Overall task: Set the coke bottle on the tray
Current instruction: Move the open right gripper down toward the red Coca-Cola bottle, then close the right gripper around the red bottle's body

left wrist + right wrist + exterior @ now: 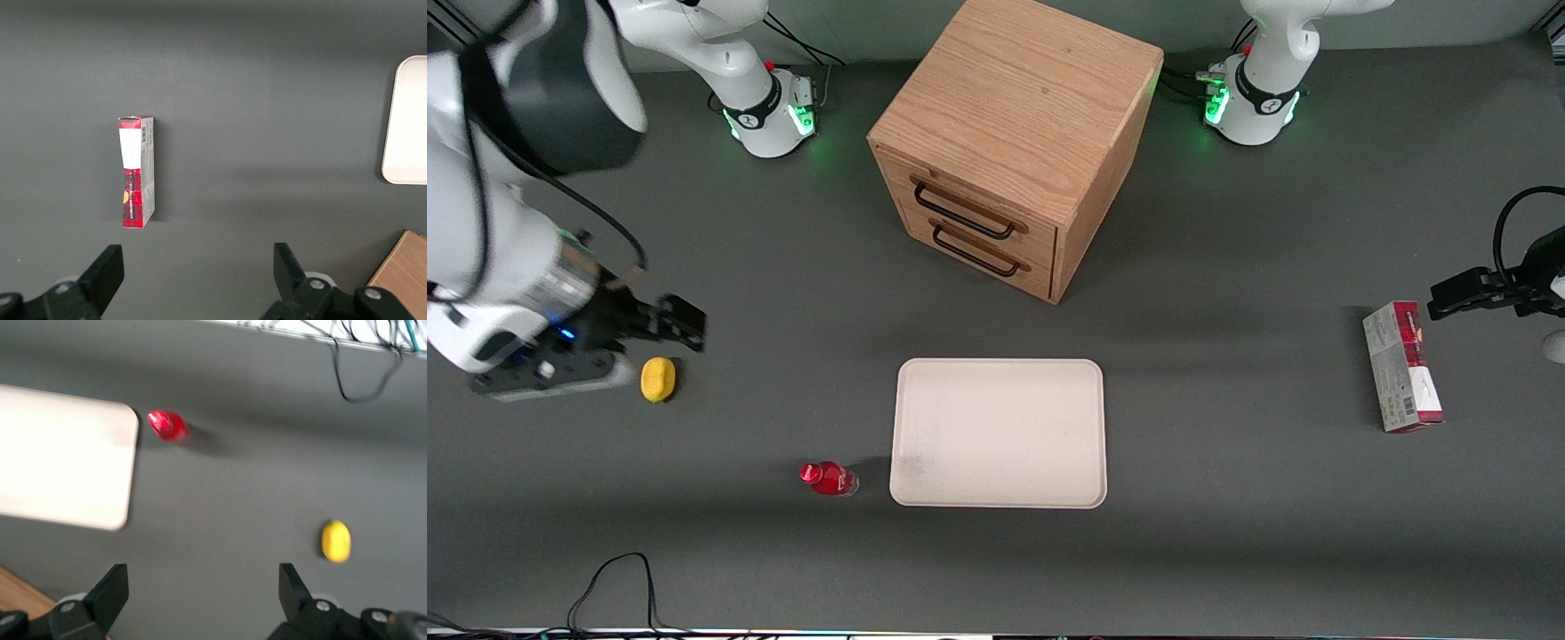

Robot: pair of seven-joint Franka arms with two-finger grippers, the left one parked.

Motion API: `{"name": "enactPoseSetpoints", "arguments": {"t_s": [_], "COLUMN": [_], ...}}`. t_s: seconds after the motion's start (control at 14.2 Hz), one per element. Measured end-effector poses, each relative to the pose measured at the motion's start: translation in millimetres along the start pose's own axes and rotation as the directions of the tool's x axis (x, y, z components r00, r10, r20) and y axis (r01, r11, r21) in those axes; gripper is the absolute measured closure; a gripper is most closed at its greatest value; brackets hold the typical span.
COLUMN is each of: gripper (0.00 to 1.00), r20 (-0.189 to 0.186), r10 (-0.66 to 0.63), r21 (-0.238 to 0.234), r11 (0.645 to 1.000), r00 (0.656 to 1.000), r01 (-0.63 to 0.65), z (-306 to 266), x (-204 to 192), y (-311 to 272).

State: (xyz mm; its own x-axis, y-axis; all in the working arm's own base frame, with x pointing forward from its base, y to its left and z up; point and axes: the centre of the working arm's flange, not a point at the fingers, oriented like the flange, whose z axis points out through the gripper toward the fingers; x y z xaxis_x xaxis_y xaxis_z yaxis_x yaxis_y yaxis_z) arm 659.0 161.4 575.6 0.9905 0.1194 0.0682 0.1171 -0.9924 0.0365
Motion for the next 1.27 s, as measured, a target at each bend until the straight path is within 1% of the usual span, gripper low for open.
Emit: {"name": "enactPoseSetpoints", "arguments": {"t_s": [0.07, 0.21, 0.35, 0.49, 0.63, 0.71, 0.78, 0.85, 0.92, 1.06, 1.13, 1.27], "gripper": [0.00, 0.00, 0.00, 0.00, 0.00, 0.00, 0.00, 0.00, 0.00, 0.00, 0.00, 0.00], "r20": [-0.007, -0.010, -0.029, -0.041, -0.062, -0.065, -0.060, -0.046, -0.029, -0.007, -0.001, -0.008], "r10": [-0.003, 0.000, 0.006, 0.011, 0.014, 0.014, 0.014, 0.013, 0.012, 0.011, 0.013, 0.017], "r21": [0.010, 0.028, 0.034, 0.036, 0.040, 0.041, 0.041, 0.040, 0.038, 0.035, 0.034, 0.037], "r11": [1.000, 1.000, 0.999, 0.999, 0.999, 0.999, 0.999, 0.999, 0.999, 0.999, 0.999, 0.999], "r00": [1.000, 1.000, 1.000, 0.999, 0.998, 0.998, 0.998, 0.999, 1.000, 1.000, 1.000, 1.000], "r01": [0.003, 0.000, -0.005, -0.010, -0.011, -0.012, -0.012, -0.011, -0.011, -0.011, -0.013, -0.017], "z": [10.9, 43.1, 66.8, 76.1, 74.7, 78.5, 89.1, 108.4, 131.6, 180.7, 202.4, 230.5], "x": [14.6, 39.6, 56.7, 64.1, 67.4, 69.1, 71.7, 75.3, 79.0, 86.3, 88.9, 93.1], "y": [-16.3, -38.4, -42.1, -40.4, -39.6, -40.1, -41.2, -43.2, -45.1, -48.8, -50.4, -52.8]}}
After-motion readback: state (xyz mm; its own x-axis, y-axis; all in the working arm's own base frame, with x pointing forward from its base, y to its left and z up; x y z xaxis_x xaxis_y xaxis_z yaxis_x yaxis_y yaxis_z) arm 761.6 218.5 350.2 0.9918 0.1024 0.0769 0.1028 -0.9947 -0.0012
